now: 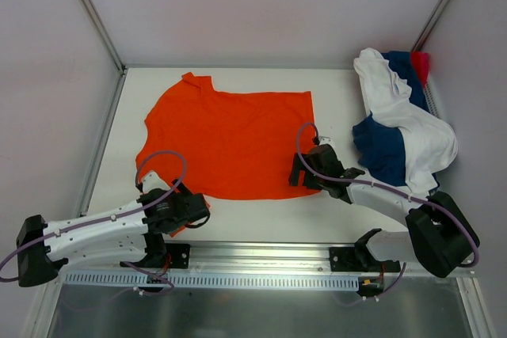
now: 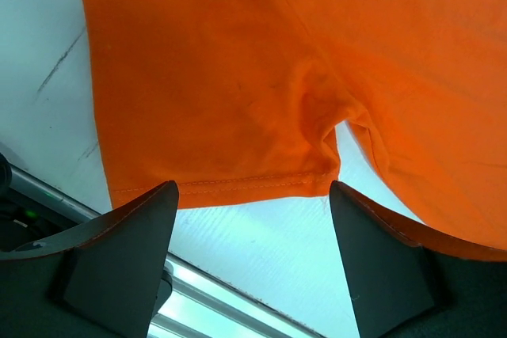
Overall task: Fold and stack the t-shirts
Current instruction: Grap the side of the flattened tshirt closest away from the robot with both arms
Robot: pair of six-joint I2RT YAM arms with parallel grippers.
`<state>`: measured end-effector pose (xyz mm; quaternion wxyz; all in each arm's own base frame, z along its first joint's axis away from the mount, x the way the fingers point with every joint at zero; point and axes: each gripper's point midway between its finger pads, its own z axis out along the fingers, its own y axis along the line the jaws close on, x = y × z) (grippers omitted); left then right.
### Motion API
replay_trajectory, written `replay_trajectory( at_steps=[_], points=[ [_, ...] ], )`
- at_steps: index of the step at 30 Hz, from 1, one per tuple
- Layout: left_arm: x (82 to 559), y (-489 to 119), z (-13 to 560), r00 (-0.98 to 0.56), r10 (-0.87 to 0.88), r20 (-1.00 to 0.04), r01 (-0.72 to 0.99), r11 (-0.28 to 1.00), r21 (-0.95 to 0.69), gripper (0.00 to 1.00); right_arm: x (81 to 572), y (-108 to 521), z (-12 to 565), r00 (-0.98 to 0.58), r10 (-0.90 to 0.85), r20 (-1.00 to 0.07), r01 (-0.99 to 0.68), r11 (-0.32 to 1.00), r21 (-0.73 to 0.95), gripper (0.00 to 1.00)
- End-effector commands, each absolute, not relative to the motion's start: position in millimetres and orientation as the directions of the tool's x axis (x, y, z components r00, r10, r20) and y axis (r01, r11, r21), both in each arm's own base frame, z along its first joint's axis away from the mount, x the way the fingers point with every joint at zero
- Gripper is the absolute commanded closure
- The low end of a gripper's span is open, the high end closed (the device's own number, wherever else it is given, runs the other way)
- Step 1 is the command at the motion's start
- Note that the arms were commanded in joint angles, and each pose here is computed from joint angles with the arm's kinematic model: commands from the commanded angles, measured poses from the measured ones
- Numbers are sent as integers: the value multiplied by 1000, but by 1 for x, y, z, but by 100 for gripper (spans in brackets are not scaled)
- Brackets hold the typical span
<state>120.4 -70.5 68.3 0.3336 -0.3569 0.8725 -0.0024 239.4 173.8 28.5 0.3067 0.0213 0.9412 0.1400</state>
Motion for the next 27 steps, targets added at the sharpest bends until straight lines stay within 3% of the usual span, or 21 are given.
replay_trajectory(
  at_steps=[1,7,12,19,22,26,27],
  points=[
    [101,-30,55,-587,-502,-635,-645,764,-7,21,233,170,22,-833,95,-545,-51,968,246,1],
    [112,-68,11,-676,-543,-499,-599,798,-56,22,232,168,22,-830,93,-550,-51,969,241,0],
    [124,-77,8,-693,-531,-488,-580,813,-61,22,232,165,23,-825,95,-557,-45,971,233,1],
    [126,-95,-12,-728,-544,-418,-558,824,-99,41,234,163,22,-824,95,-559,-39,974,223,1],
    [124,-98,-22,-744,-538,-396,-551,830,-93,59,234,161,21,-823,97,-560,-33,976,217,1],
    [122,-99,-29,-757,-528,-386,-545,835,-74,100,235,160,19,-824,98,-558,-26,977,210,1],
    [122,-100,-30,-758,-527,-384,-544,836,-73,100,235,159,19,-825,100,-557,-23,978,209,1]
  ],
)
